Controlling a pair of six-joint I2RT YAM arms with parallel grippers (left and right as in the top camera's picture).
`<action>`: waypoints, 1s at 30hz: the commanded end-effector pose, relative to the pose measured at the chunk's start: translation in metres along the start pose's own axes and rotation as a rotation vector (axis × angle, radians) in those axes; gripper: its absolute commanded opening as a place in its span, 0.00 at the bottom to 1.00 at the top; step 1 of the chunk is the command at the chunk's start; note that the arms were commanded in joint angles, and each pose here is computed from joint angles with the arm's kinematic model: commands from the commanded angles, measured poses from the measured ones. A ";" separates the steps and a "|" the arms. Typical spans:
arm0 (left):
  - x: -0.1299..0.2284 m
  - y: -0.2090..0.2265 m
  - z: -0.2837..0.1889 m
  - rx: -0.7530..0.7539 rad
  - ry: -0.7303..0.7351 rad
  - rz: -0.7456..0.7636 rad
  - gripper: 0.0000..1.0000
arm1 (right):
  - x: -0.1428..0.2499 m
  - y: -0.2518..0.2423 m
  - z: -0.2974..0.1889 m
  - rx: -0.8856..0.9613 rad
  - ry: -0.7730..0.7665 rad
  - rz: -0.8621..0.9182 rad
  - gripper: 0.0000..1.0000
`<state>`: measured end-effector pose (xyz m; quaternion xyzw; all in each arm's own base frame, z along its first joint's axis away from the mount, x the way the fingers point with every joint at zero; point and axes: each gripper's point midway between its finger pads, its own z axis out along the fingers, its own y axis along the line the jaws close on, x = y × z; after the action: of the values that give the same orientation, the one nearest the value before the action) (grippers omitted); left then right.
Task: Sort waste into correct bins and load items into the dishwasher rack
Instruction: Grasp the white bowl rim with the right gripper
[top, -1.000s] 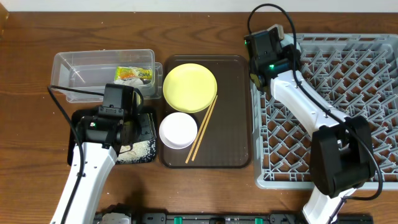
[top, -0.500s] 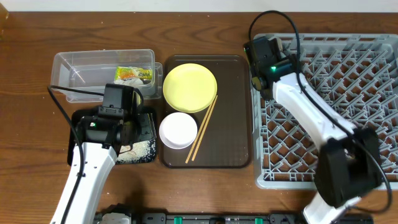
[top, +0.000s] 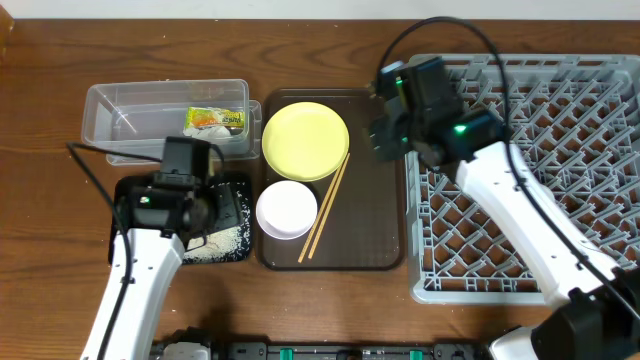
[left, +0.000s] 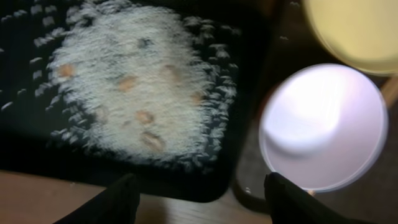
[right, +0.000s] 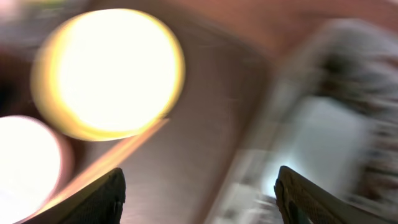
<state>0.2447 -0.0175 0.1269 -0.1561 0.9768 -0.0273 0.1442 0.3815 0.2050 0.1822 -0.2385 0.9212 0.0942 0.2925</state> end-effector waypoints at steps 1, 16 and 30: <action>-0.008 0.028 -0.002 -0.078 -0.026 -0.173 0.68 | 0.011 0.055 0.015 -0.199 0.054 -0.014 0.76; -0.008 0.057 -0.004 -0.092 -0.001 -0.333 0.77 | 0.089 0.127 0.097 -0.241 0.357 0.009 0.57; -0.006 0.057 -0.004 -0.093 0.004 -0.333 0.77 | 0.092 0.129 0.115 -0.238 0.362 0.024 0.08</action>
<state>0.2324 0.0377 0.1242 -0.3175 0.9397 -0.0064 0.1268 0.3041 0.3164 0.0332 -0.2801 0.9437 0.1553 0.0831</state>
